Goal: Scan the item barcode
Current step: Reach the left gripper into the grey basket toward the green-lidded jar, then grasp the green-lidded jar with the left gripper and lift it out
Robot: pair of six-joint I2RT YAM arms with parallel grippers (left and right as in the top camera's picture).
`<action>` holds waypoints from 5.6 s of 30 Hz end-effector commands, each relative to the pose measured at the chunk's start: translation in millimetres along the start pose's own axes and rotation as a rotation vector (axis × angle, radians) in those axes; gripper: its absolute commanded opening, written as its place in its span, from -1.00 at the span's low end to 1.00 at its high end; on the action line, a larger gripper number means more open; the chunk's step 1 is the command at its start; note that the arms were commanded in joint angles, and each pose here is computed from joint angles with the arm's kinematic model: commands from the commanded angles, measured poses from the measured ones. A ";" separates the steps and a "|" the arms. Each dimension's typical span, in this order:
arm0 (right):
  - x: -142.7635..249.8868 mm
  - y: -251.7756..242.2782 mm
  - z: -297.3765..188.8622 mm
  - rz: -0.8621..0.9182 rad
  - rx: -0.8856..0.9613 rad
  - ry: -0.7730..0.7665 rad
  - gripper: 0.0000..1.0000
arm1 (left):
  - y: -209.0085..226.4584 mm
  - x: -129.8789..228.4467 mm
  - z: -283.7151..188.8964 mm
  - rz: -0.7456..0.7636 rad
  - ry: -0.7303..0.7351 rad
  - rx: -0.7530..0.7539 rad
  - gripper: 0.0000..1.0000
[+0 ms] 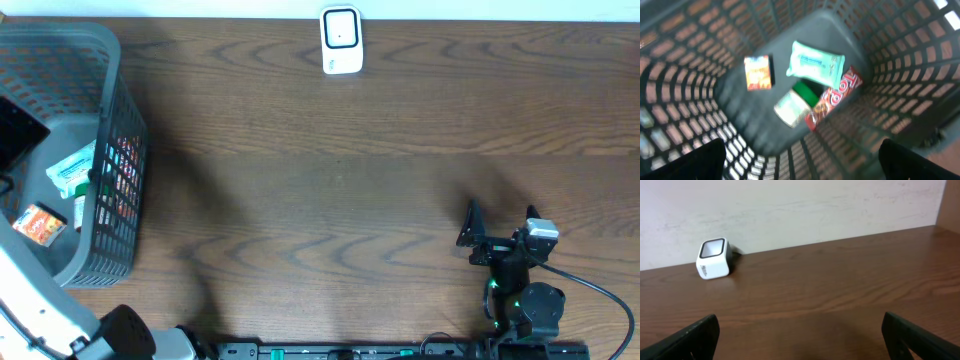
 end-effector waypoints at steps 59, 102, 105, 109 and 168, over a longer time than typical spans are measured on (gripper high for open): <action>0.4 1.3 -0.2 -0.016 -0.005 -0.002 0.99 | 13.0 96.8 242.3 0.549 0.231 0.071 0.96; 0.4 1.3 -0.2 -0.016 -0.005 -0.002 0.98 | 0.0 97.6 268.0 0.500 0.273 0.142 -0.08; 0.4 1.3 -0.2 -0.016 -0.005 -0.002 0.99 | -0.8 94.1 266.9 0.501 0.264 0.142 -0.08; 0.4 1.3 -0.2 -0.016 -0.005 -0.002 0.98 | -2.6 83.8 259.5 0.502 0.229 0.141 -0.06; 0.4 1.3 -0.2 -0.016 -0.005 -0.002 0.99 | -46.9 -65.0 19.2 0.332 -0.687 0.304 0.28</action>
Point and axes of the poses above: each gripper's point midway between its finger pads, its own z axis out along the fingers, its own y axis along the line the jaws close on, x = y × z, the point moved 1 cm from there along -z, back along the fingers, and after that the axes turned 3 degrees about z, right-handed, at the moved point
